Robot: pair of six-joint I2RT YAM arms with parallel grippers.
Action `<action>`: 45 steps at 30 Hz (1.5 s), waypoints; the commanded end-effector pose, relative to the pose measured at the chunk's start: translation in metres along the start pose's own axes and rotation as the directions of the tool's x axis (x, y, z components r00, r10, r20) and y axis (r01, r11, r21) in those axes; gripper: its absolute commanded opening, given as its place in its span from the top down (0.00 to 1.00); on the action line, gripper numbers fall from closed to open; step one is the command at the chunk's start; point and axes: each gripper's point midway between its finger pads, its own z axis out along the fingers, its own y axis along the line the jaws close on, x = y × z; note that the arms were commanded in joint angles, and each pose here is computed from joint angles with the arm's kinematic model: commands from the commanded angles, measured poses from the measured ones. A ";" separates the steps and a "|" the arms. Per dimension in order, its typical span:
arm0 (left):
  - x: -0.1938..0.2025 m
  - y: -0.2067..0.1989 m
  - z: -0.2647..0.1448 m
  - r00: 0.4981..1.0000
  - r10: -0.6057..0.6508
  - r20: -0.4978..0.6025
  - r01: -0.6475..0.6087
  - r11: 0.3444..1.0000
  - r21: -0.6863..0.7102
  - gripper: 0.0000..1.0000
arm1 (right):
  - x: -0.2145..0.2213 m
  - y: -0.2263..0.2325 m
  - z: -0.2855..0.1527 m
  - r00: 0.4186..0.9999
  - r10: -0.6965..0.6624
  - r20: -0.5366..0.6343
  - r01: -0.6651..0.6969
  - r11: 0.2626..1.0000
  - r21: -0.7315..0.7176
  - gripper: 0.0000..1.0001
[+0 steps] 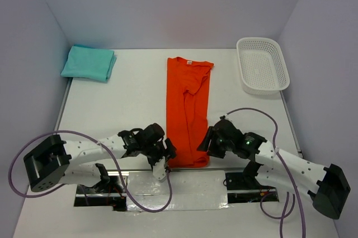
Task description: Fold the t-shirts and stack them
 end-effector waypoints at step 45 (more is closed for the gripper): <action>-0.044 -0.074 0.023 0.971 0.090 0.222 -0.154 0.944 0.291 0.66 | 0.052 -0.080 0.031 0.970 0.053 -0.236 -0.027 0.993 0.113 0.94</action>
